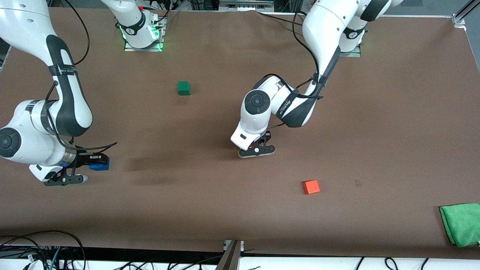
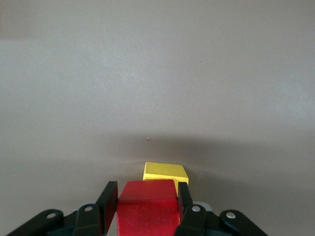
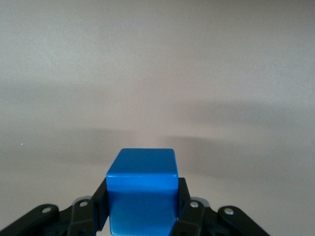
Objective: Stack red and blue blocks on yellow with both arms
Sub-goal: 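Hold the red cube above the yellow cube with the left gripper, then lower the red cube onto the yellow cube and open the left gripper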
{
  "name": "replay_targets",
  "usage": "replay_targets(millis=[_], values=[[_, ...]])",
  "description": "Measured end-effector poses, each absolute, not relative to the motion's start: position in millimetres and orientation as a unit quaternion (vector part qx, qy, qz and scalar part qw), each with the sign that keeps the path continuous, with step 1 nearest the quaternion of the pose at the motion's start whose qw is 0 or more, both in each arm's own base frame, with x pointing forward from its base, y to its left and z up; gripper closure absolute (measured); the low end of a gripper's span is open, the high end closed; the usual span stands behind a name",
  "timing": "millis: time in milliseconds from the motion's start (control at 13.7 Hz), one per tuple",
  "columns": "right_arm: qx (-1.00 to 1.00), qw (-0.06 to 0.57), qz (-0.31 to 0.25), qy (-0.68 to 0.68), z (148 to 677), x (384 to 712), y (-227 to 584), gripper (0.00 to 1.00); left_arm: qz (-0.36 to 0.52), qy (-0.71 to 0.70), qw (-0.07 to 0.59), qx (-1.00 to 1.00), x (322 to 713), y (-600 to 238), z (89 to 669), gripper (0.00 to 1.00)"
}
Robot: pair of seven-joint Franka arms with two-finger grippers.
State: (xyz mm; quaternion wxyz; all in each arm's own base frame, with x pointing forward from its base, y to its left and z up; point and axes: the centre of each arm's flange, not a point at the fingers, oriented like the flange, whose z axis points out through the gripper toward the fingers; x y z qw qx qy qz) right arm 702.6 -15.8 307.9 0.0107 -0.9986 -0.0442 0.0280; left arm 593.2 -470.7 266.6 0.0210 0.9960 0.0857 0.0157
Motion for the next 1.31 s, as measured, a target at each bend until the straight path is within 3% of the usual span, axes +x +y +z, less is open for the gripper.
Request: replay_targets(millis=[656, 1021, 1312], values=[[-0.999, 0.01, 0.03, -0.043, 322.2, 700.5, -15.9, 0.45, 0.018, 0.09, 0.017, 0.996, 587.3, -478.0, 264.8, 0.43], [-0.999, 0.009, 0.029, -0.041, 331.2, 699.2, -15.4, 0.45, 0.024, 0.093, 0.011, 0.995, 595.9, -473.6, 278.5, 0.03], [-0.999, 0.008, 0.031, -0.03, 346.0, 696.2, 7.3, 0.45, 0.014, 0.095, -0.001, 0.995, 597.4, -474.1, 297.1, 0.0]])
